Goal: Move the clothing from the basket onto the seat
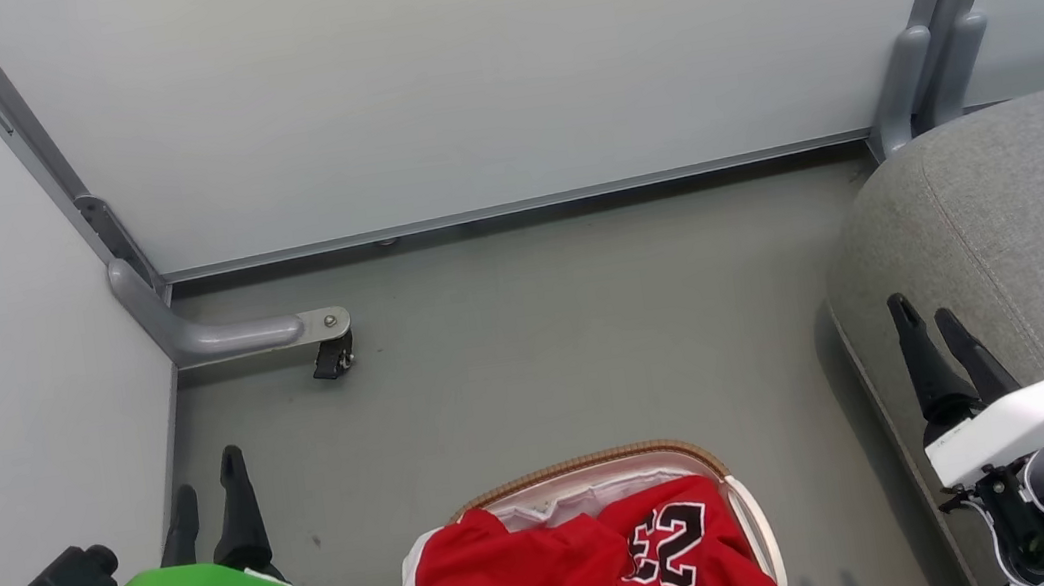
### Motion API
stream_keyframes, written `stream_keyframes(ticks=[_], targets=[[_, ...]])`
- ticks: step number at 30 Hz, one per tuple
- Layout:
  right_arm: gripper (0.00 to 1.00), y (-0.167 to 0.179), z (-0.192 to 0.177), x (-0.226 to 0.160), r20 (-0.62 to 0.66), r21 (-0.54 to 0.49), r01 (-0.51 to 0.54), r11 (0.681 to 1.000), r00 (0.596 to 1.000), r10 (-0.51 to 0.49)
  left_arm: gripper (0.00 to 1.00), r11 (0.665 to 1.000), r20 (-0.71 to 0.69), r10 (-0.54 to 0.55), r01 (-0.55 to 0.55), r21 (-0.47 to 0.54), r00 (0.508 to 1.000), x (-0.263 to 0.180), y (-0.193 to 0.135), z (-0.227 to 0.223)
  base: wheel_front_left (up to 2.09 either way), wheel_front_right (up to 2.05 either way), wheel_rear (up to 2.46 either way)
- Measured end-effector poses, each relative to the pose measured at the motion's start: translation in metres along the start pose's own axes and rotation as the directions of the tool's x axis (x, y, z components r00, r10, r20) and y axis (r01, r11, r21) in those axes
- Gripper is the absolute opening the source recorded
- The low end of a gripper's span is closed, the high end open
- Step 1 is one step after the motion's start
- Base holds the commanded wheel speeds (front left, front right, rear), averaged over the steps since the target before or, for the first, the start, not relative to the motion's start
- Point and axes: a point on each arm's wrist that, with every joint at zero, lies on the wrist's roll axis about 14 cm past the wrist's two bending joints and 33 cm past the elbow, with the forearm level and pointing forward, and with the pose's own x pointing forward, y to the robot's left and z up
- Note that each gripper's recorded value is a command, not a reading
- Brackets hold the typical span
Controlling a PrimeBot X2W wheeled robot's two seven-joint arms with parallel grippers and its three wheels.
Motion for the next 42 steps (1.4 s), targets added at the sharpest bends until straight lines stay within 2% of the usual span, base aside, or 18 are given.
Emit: stream_keyframes(ticks=[17,30,42], targets=[[1.0,0.007,-0.005,0.001,-0.012,-0.223,-0.039,0.974,0.999,0.037,1.0,0.973,-0.015,-0.014,0.017,0.23,1.0,-0.001,-0.003,-0.009,0.0,0.0,0.0],[1.0,0.014,-0.003,0.003,0.002,-0.358,-0.064,0.932,0.998,0.069,1.0,0.928,-0.019,-0.035,0.04,0.37,0.999,-0.001,-0.01,-0.015,0.0,0.0,0.0],[1.0,0.019,-0.006,0.0,0.006,-0.456,-0.078,0.887,0.996,0.091,1.0,0.89,-0.01,-0.033,0.033,0.455,0.999,-0.006,-0.009,-0.018,0.0,0.0,0.0]])
